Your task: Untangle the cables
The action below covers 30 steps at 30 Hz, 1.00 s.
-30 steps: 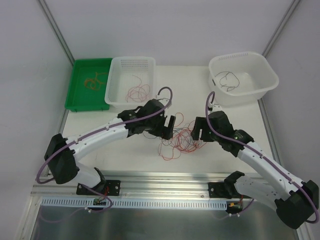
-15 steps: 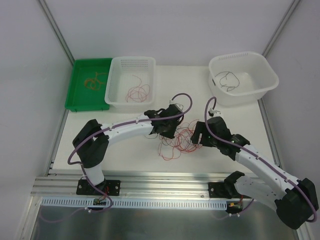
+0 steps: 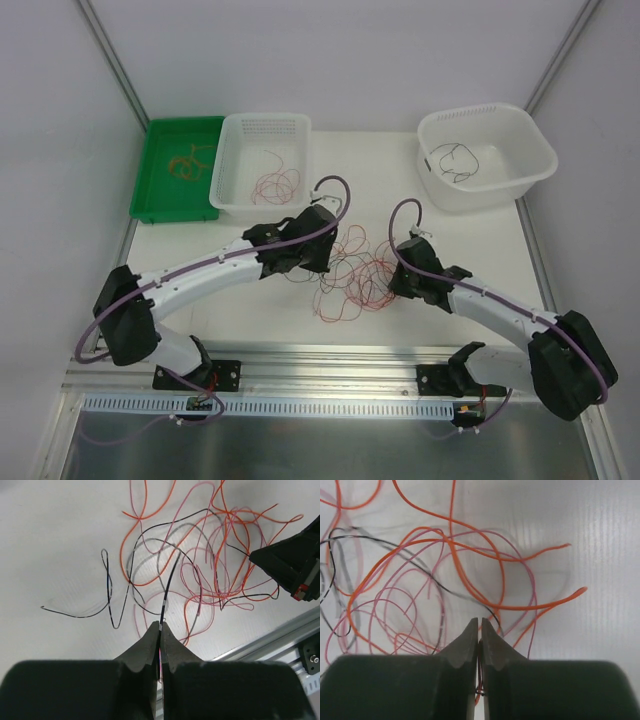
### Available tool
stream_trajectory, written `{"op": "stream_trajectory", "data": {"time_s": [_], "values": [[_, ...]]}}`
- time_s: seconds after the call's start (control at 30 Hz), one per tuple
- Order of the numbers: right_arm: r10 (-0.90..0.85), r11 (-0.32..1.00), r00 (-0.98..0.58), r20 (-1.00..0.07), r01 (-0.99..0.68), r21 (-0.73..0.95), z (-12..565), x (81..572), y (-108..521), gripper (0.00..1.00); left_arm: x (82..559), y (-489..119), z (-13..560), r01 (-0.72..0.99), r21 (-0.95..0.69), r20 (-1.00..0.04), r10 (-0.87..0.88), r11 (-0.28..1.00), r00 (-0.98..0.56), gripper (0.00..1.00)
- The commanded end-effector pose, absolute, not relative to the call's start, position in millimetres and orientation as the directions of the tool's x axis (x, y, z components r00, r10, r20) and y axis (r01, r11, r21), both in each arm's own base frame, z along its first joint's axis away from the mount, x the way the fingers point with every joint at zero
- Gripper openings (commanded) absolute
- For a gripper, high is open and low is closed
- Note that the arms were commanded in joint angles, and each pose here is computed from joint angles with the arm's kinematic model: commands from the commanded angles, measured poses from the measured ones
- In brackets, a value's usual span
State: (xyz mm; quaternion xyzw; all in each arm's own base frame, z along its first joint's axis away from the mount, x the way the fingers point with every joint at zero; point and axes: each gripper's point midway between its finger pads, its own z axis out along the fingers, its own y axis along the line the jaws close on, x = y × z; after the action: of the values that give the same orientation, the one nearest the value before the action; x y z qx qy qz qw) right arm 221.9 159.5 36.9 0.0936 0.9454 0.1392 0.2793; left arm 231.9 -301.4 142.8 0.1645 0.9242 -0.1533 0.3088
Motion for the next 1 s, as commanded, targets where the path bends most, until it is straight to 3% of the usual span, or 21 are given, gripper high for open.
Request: {"op": "stream_trajectory", "data": {"time_s": [0.0, 0.27, 0.6, 0.73, 0.87, 0.97], "values": [[0.287, 0.949, -0.77, -0.569, 0.15, 0.276, 43.3, 232.1, 143.7, 0.01, 237.6, -270.8, 173.0, 0.346, -0.196, -0.672, 0.131, 0.918, -0.729, 0.0], [0.308, 0.951, -0.733, -0.606, 0.25, 0.181, 53.9, 225.7, 89.6, 0.01, 244.9, -164.6, 232.2, 0.182, -0.215, -0.75, -0.042, 0.96, -0.66, 0.0], [0.373, 0.923, -0.638, -0.674, 0.331, 0.198, 109.2, 230.3, 41.5, 0.01, 231.8, -51.5, 274.3, -0.082, -0.032, -0.823, -0.072, 0.996, -0.563, 0.0], [0.376, 0.917, -0.633, -0.676, 0.357, 0.176, 119.7, 226.8, 30.6, 0.01, 225.9, -4.2, 290.2, -0.266, 0.048, -0.839, -0.105, 0.963, -0.534, 0.0], [0.407, 0.9, -0.626, -0.665, 0.4, 0.173, 121.3, 224.7, 21.1, 0.01, 211.4, 52.1, 316.7, -0.496, 0.156, -0.881, -0.108, 0.854, -0.461, 0.0], [0.417, 0.896, -0.616, -0.669, 0.403, 0.188, 127.7, 226.0, 20.0, 0.01, 201.3, 74.9, 336.7, -0.58, 0.184, -0.905, -0.094, 0.794, -0.416, 0.0]]}}
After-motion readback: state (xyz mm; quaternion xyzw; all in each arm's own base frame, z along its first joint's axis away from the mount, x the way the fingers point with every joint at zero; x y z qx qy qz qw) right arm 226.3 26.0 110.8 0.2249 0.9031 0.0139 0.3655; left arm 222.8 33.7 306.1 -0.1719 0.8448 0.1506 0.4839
